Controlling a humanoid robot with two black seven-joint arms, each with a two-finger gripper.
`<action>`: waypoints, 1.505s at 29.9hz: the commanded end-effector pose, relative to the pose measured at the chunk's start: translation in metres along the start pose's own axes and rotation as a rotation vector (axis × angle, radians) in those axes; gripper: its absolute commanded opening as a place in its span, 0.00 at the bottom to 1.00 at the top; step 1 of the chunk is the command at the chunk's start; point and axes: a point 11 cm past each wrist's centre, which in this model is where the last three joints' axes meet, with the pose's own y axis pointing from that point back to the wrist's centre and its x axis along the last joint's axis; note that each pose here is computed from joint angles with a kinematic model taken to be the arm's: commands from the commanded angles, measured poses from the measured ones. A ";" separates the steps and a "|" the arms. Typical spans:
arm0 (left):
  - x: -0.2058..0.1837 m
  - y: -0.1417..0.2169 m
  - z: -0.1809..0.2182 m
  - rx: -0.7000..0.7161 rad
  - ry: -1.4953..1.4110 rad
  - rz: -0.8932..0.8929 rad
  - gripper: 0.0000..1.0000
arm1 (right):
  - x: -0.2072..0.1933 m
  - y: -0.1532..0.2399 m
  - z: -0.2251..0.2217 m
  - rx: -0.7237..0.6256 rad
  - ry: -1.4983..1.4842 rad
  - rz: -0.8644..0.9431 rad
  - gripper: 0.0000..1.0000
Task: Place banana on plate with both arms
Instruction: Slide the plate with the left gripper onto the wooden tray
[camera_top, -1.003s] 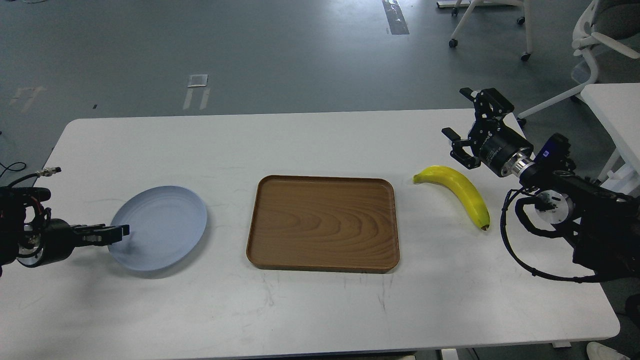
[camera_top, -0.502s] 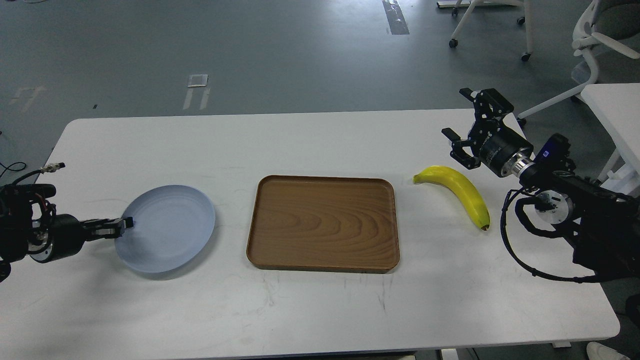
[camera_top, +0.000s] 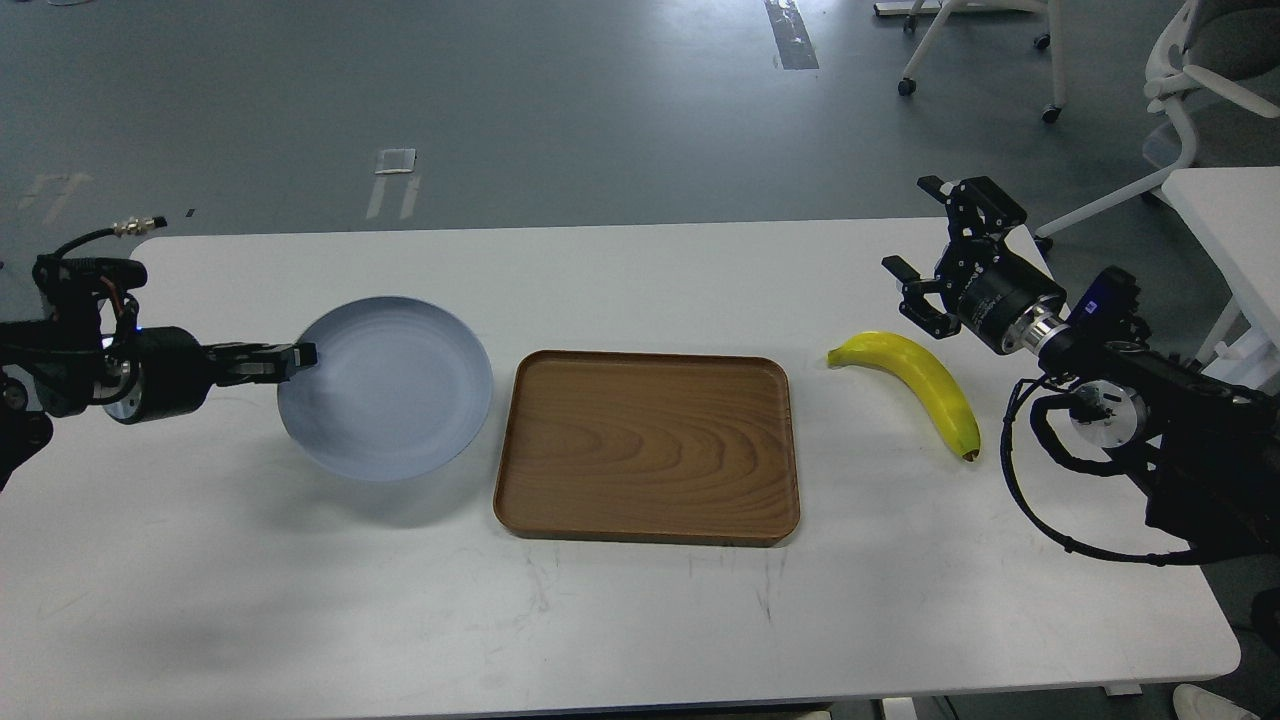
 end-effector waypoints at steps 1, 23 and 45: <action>0.026 -0.005 0.035 -0.075 -0.034 -0.011 0.00 | 0.000 0.001 0.002 -0.010 0.006 -0.003 1.00; 0.008 -0.126 0.172 -0.211 -0.200 -0.174 0.00 | 0.031 0.016 -0.033 0.029 0.058 0.050 1.00; -0.016 -0.162 0.183 -0.190 -0.162 -0.207 0.16 | 0.040 0.026 -0.037 0.020 0.070 0.060 1.00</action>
